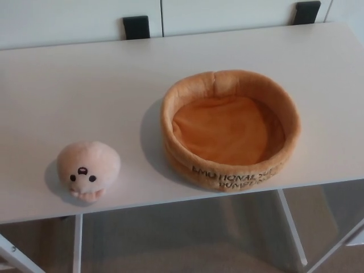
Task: The robot walks towards a table in front, picks a dumpling toy with left hand and puts it in an orange round plate
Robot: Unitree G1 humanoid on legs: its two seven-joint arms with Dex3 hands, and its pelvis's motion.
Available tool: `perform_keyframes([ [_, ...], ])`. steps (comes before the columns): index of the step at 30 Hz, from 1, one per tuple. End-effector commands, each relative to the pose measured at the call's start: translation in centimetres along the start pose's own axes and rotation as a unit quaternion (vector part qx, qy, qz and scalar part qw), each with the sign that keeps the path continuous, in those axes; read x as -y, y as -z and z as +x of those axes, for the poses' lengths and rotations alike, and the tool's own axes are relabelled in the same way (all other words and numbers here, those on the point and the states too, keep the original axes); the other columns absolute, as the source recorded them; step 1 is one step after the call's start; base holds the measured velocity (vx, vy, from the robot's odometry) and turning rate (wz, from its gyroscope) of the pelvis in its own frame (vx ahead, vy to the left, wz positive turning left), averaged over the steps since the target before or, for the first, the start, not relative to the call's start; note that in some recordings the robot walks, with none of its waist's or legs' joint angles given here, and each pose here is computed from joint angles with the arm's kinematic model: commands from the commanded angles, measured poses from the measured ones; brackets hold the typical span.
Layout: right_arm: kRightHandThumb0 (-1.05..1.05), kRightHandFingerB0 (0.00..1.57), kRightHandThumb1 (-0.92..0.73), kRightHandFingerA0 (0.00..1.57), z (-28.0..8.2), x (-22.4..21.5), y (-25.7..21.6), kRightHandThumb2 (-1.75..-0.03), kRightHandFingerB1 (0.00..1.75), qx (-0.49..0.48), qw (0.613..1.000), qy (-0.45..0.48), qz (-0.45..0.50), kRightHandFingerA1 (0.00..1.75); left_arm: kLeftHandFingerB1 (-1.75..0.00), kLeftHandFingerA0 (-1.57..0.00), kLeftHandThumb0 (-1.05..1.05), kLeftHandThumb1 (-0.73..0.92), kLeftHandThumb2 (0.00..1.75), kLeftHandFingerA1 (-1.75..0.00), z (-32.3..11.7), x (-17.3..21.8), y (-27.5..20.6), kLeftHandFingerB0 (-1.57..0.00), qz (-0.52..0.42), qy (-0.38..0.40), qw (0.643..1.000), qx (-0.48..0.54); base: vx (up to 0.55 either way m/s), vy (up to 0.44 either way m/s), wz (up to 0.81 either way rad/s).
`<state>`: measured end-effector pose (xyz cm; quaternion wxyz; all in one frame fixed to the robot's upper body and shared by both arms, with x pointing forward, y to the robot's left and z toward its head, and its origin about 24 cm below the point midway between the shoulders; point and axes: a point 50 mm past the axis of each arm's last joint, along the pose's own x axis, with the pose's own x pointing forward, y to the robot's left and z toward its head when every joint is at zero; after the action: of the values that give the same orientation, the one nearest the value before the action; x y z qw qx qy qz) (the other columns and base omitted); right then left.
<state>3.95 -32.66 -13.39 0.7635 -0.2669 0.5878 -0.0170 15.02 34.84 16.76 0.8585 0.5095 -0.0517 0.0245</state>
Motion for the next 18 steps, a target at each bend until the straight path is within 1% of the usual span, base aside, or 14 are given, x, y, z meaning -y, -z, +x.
perform_keyframes([
  [1,-0.32,0.48,-0.63,0.68,-0.2,1.1,0.5,-0.6,0.36,-0.004,1.0,0.018,-0.005,0.44,-0.26,0.0,-0.27,0.36,0.52,-0.23,5.1,-3.1,-10.0,-0.06,0.02,0.082,0.986,0.141,0.0,0.0,0.0],
  [2,-0.32,0.48,-0.63,0.68,-0.2,1.1,0.5,-0.6,0.36,-0.004,1.0,0.018,-0.005,0.44,-0.26,0.0,-0.27,0.36,0.52,-0.23,5.1,-3.1,-10.1,-0.06,0.02,0.082,0.987,0.14,0.0,0.0,0.0],
  [3,-0.3,0.49,-0.63,0.68,-0.2,1.1,0.4,-0.59,0.36,-0.006,1.0,0.018,-0.002,0.43,-0.27,0.0,-0.33,0.29,0.64,-0.19,5.5,-2.7,-9.9,-0.06,0.015,0.086,0.986,0.142,0.0,0.0,0.0],
  [4,-0.3,0.49,-0.63,0.68,-0.1,1.1,0.4,-0.59,0.36,-0.008,1.0,0.017,0.002,0.43,-0.27,0.0,-0.33,0.29,0.64,-0.19,6.1,-2.2,-9.9,-0.06,0.01,0.092,0.985,0.145,0.0,0.0,0.0],
  [5,-0.39,0.43,-0.54,0.61,-0.1,1.1,0.2,-0.75,0.46,-0.006,1.0,0.017,0.004,0.52,-0.26,-0.01,-0.35,0.3,0.65,-0.21,6.6,-1.8,-10.0,-0.06,0.017,0.095,0.984,0.153,0.0,0.0,0.0],
  [6,-0.39,0.43,-0.54,0.61,-0.1,1.1,0.2,-0.75,0.46,-0.006,1.0,0.017,0.004,0.52,-0.26,-0.01,-0.35,0.3,0.65,-0.21,6.6,-1.8,-10.0,-0.06,0.018,0.095,0.983,0.153,0.0,0.0,0.0],
  [7,-0.3,0.48,-0.63,0.69,-0.1,1.0,0.2,-0.59,0.36,-0.005,1.0,0.018,0.005,0.43,-0.24,0.0,-0.37,0.3,0.65,-0.24,6.9,-1.6,-10.0,-0.05,0.021,0.099,0.983,0.156,0.0,0.0,0.0],
  [8,-0.31,0.48,-0.63,0.7,-0.1,1.1,0.1,-0.59,0.36,-0.002,1.0,0.018,0.004,0.45,-0.25,-0.01,-0.38,0.3,0.66,-0.26,7.2,-1.3,-10.0,-0.04,0.026,0.104,0.982,0.155,0.0,0.0,0.0],
  [14,-0.32,0.48,-0.63,0.68,0.0,1.3,-0.2,-0.59,0.36,0.003,1.0,0.019,0.005,0.43,-0.24,-0.01,-0.39,0.3,0.66,-0.27,8.8,0.1,-10.2,-0.04,0.048,0.137,0.98,0.139,0.0,0.0,0.0],
  [15,-0.31,0.47,-0.65,0.65,0.0,1.3,-0.2,-0.59,0.36,0.003,1.0,0.016,0.004,0.42,-0.23,-0.02,-0.41,0.31,0.67,-0.25,9.2,0.7,-10.3,-0.03,0.058,0.148,0.978,0.133,0.0,0.0,0.0],
  [17,-0.3,0.46,-0.66,0.63,0.0,1.4,-0.3,-0.59,0.35,0.005,1.0,0.015,0.003,0.41,-0.23,-0.02,-0.4,0.3,0.67,-0.25,9.7,1.4,-10.4,-0.03,0.062,0.158,0.977,0.129,0.0,0.0,0.0],
  [18,-0.32,0.47,-0.65,0.65,0.0,1.3,-0.3,-0.59,0.36,0.005,1.0,0.017,-0.003,0.42,-0.22,-0.02,-0.43,0.31,0.68,-0.24,10.1,2.1,-10.5,-0.04,0.072,0.172,0.975,0.121,0.0,0.0,0.0],
])
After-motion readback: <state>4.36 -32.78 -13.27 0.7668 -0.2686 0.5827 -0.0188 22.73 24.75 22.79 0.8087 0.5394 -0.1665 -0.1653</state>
